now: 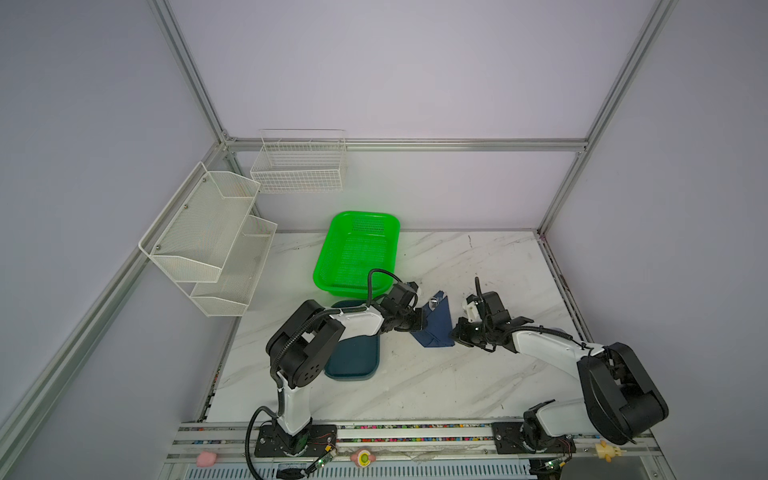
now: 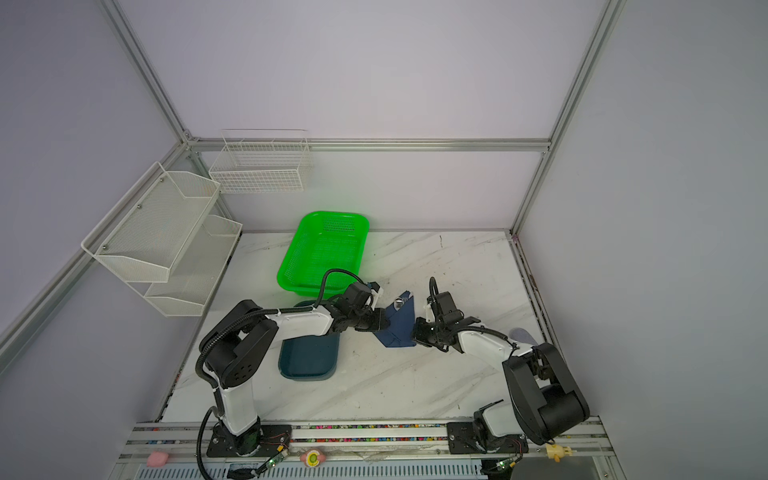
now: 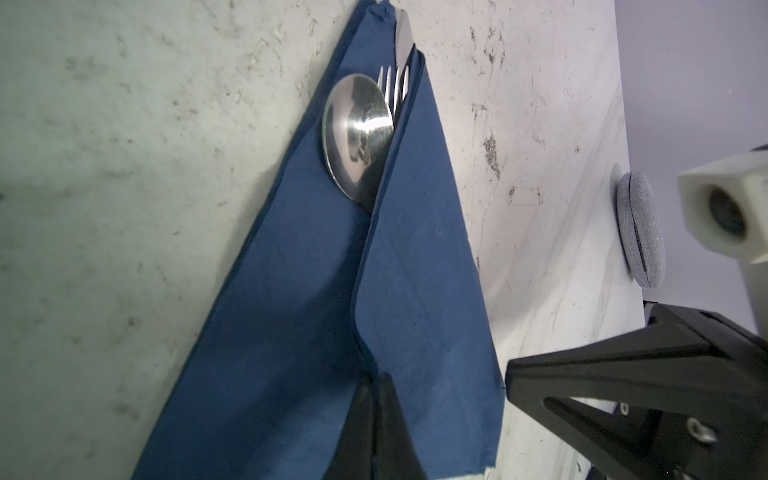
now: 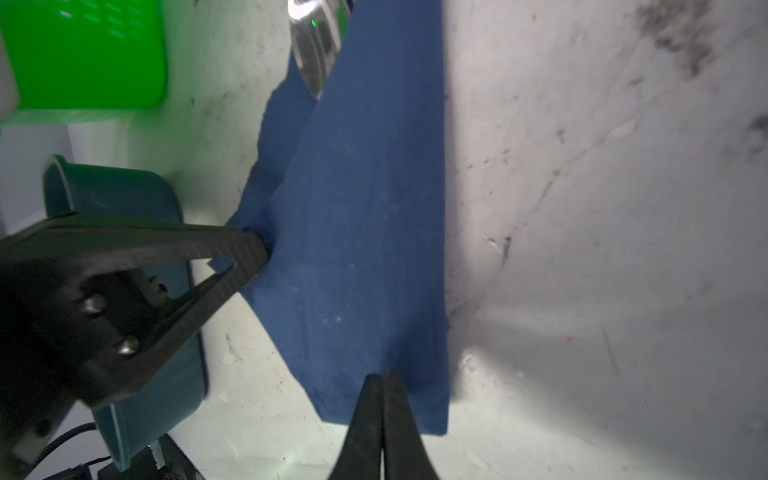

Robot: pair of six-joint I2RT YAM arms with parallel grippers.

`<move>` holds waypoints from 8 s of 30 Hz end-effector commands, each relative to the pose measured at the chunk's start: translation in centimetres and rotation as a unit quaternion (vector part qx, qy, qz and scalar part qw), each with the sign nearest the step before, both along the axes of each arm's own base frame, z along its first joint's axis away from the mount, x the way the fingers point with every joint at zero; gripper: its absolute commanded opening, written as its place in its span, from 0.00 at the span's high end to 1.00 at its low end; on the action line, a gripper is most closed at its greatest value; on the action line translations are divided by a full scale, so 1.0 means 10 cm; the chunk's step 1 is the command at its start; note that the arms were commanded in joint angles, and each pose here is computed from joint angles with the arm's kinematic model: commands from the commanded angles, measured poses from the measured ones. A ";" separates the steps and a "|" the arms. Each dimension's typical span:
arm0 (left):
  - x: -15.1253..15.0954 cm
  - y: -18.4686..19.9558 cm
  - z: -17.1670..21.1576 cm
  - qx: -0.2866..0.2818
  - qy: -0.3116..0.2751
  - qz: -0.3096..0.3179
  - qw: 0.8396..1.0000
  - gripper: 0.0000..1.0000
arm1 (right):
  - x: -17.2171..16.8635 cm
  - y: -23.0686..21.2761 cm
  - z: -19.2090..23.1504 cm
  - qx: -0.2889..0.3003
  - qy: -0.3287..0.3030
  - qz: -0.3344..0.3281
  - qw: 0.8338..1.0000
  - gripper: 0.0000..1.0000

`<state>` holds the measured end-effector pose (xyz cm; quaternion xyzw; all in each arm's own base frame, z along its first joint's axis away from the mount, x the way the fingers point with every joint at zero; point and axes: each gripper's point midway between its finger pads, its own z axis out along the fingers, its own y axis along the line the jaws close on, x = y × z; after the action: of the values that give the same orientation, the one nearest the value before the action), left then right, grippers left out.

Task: Place the utensils on the paper napkin and roll it up

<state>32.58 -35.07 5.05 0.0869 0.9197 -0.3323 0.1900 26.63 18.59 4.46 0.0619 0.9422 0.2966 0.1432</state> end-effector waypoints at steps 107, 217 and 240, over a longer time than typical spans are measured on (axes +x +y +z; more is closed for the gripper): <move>0.20 -0.18 0.17 0.009 -0.041 -0.047 0.998 0.99 | -0.01 0.33 0.18 0.059 -0.011 -0.012 0.998 0.91; -0.03 0.60 -0.23 0.112 0.004 0.196 0.974 0.88 | -0.05 0.29 -0.11 0.059 0.011 -0.034 0.998 0.91; 0.04 0.34 0.56 0.019 -0.073 0.141 0.987 0.98 | 0.00 0.39 -0.09 0.084 0.010 -0.028 0.996 0.90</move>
<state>33.48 -31.27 9.79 -0.0365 0.9196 -0.2602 0.2921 26.73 22.40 3.96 0.0988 0.9136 0.3684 0.1411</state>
